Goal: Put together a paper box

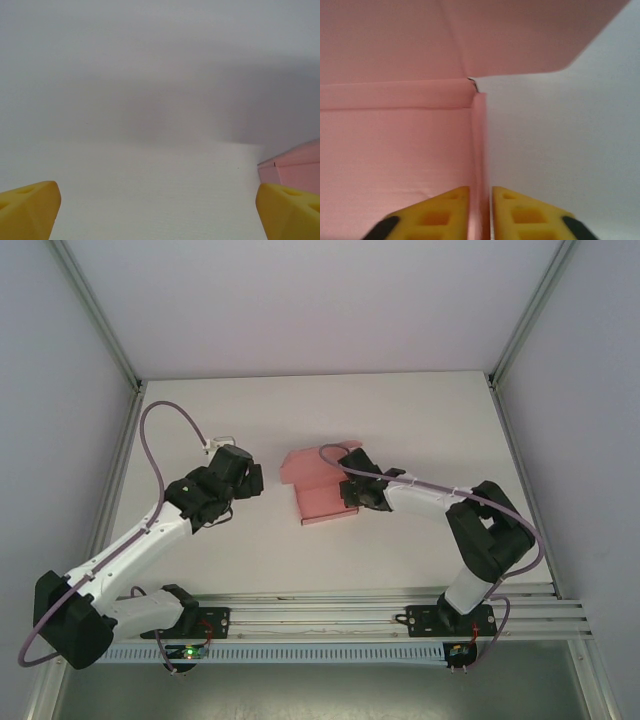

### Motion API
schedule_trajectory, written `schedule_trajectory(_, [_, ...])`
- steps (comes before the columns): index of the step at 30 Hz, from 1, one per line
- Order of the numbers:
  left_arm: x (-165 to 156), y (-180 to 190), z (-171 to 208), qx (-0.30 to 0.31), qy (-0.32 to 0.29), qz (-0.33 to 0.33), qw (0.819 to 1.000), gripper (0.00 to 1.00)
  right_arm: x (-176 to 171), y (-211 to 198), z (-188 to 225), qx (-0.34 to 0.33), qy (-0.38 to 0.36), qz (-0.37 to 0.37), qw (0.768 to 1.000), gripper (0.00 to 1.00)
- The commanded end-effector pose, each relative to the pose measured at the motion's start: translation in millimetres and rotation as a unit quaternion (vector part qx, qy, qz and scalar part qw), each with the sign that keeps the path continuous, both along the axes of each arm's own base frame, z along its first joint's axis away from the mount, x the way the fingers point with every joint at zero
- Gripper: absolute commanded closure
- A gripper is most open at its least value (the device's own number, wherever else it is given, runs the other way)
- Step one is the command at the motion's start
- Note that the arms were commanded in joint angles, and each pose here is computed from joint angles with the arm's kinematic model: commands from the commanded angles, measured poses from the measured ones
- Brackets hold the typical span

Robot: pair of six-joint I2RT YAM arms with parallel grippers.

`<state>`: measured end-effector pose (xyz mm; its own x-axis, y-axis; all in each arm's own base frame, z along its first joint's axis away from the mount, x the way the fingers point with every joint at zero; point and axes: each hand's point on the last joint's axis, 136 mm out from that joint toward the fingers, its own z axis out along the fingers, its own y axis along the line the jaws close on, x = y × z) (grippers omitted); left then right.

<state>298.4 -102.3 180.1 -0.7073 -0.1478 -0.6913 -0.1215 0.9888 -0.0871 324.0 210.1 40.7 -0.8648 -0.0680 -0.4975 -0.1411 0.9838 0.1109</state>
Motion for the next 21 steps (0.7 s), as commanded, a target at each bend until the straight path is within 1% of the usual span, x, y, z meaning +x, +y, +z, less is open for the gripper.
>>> schedule_trajectory(1, [5.2,-12.4,4.8,-0.027,-0.005,-0.015,1.000,0.00,4.1,1.8,6.7,0.059,-0.024,-0.103,0.993,0.78])
schedule_trajectory(3, [6.8,-21.5,5.5,-0.040,-0.009,-0.037,0.998,0.00,-0.1,4.3,6.1,0.071,-0.024,-0.112,0.991,0.81])
schedule_trajectory(5, [7.8,-34.4,3.6,-0.052,-0.007,-0.072,0.996,0.00,-3.5,9.9,8.7,0.085,-0.025,-0.105,0.991,0.81])
schedule_trajectory(6, [7.9,-41.1,2.2,-0.057,-0.006,-0.090,0.994,0.00,-4.6,10.6,11.9,0.085,-0.030,-0.103,0.991,0.78])
schedule_trajectory(7, [7.8,-48.0,0.6,-0.064,-0.003,-0.109,0.992,0.00,-5.0,9.4,15.3,0.083,-0.036,-0.103,0.991,0.73])
schedule_trajectory(9, [8.1,-60.3,-2.7,-0.073,-0.001,-0.142,0.987,0.00,-6.1,2.4,23.7,0.075,-0.052,-0.107,0.990,0.72])
schedule_trajectory(11, [9.3,-67.6,-6.8,-0.072,0.004,-0.164,0.984,0.00,-7.7,-8.8,32.3,0.061,-0.069,-0.113,0.989,0.66])
schedule_trajectory(13, [10.3,-72.5,-10.6,-0.063,0.007,-0.188,0.980,0.00,-7.8,-21.6,42.6,0.044,-0.093,-0.116,0.988,0.63])
schedule_trajectory(14, [11.4,-73.9,-13.0,-0.054,0.010,-0.198,0.979,0.00,-5.9,-27.6,49.2,0.031,-0.111,-0.106,0.988,0.58])
schedule_trajectory(16, [12.1,-78.5,-16.4,-0.038,0.013,-0.228,0.973,0.00,-2.9,-32.8,60.2,0.015,-0.130,-0.063,0.989,0.41])
schedule_trajectory(18, [16.1,-84.1,-19.7,-0.022,0.003,-0.259,0.966,0.00,0.0,-28.6,77.7,0.011,-0.156,0.012,0.988,0.23])
schedule_trajectory(19, [18.4,-87.5,-19.6,-0.019,0.000,-0.270,0.963,0.00,0.7,-24.1,88.3,0.010,-0.176,0.058,0.983,0.11])
schedule_trajectory(20, [20.7,-90.4,-19.4,-0.017,0.000,-0.284,0.959,0.00,0.7,-17.5,99.5,0.009,-0.199,0.117,0.973,0.02])
schedule_trajectory(21, [22.9,-94.0,-19.2,-0.018,0.001,-0.297,0.955,0.00,0.7,-12.8,105.8,0.003,-0.216,0.167,0.962,0.02])
